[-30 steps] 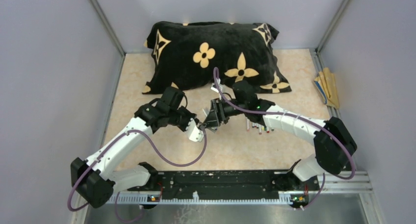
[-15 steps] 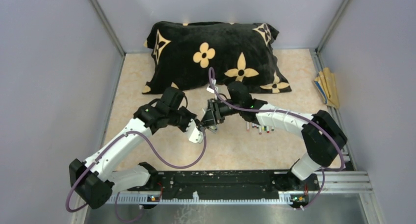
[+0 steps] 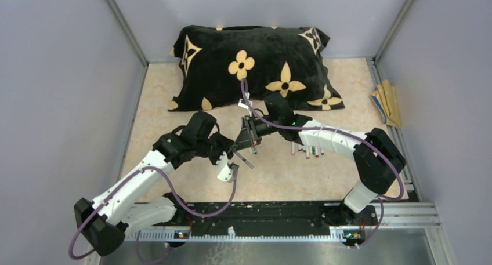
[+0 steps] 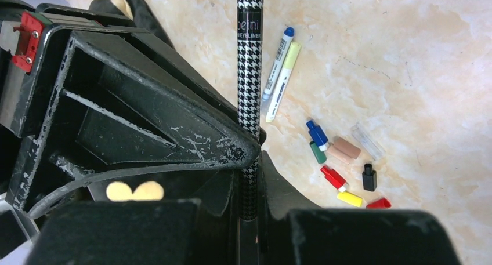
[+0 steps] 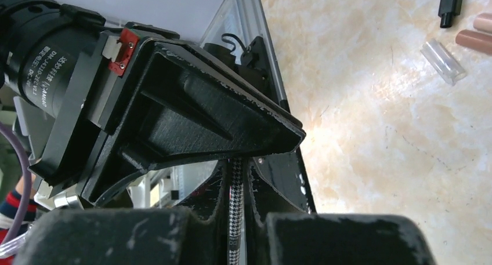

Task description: Open the pen caps

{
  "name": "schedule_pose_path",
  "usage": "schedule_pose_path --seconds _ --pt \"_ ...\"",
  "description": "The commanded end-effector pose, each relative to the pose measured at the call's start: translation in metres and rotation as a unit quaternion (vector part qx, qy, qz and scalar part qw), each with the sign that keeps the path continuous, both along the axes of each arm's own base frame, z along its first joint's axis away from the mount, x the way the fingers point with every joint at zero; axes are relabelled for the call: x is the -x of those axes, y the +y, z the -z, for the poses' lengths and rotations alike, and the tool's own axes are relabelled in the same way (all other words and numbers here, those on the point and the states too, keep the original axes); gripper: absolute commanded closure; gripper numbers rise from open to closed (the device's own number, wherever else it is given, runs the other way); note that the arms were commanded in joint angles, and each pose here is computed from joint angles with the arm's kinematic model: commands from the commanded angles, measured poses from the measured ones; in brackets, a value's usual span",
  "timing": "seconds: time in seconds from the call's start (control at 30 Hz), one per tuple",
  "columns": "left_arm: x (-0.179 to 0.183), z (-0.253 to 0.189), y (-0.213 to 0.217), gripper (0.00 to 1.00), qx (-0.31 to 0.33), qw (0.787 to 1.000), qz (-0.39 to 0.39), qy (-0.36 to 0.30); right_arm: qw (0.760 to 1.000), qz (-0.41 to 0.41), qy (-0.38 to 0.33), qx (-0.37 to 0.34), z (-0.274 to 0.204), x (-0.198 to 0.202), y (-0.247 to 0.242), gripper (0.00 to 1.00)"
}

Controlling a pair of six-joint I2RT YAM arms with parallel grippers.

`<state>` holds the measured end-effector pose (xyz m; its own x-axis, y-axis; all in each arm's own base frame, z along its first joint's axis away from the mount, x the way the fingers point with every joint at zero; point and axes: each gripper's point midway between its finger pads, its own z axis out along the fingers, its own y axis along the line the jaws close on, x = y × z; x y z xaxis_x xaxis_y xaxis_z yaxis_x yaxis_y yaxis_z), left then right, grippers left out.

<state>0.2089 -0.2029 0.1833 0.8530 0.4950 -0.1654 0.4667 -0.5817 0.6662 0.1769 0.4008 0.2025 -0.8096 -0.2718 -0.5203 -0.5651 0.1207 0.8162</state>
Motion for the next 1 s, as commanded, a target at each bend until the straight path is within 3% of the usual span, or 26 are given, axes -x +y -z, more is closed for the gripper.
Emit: schedule_pose_path --seconds 0.0,0.13,0.2,0.23,0.4,0.5,0.63,0.8,0.87,0.97 --pt "0.003 -0.005 -0.012 0.93 0.029 1.0 0.008 0.007 0.999 -0.011 -0.029 -0.017 -0.016 -0.004 0.006 1.0" --pt "-0.01 -0.017 -0.021 0.52 0.068 0.995 -0.058 0.041 0.999 0.003 -0.031 -0.024 -0.02 -0.005 0.004 1.0" --pt "-0.021 -0.023 -0.026 0.06 0.097 0.987 -0.109 0.065 0.999 0.021 -0.036 -0.02 -0.021 -0.009 0.002 1.0" --pt "-0.025 -0.026 -0.027 0.02 0.117 0.978 -0.149 0.091 0.998 0.036 -0.042 -0.015 -0.02 -0.014 0.0 1.0" --pt "-0.038 -0.045 -0.029 0.01 0.195 0.917 -0.278 0.209 0.978 0.186 -0.093 -0.009 -0.031 -0.055 -0.033 1.0" --pt "-0.045 -0.065 -0.029 0.01 0.262 0.869 -0.316 0.276 0.934 0.324 -0.151 -0.028 -0.054 -0.083 -0.066 1.0" --pt "-0.038 -0.082 -0.033 0.01 0.305 0.814 -0.33 0.368 0.86 0.465 -0.183 -0.105 -0.093 -0.099 -0.114 1.0" --pt "-0.014 -0.101 -0.054 0.01 0.312 0.745 -0.311 0.5 0.812 0.525 -0.213 -0.143 -0.129 -0.099 -0.12 1.0" --pt "-0.011 -0.112 -0.061 0.01 0.317 0.719 -0.308 0.536 0.803 0.53 -0.219 -0.159 -0.144 -0.096 -0.113 1.0" --pt "-0.012 -0.13 -0.066 0.01 0.333 0.697 -0.293 0.563 0.798 0.533 -0.216 -0.182 -0.162 -0.093 -0.102 1.0"
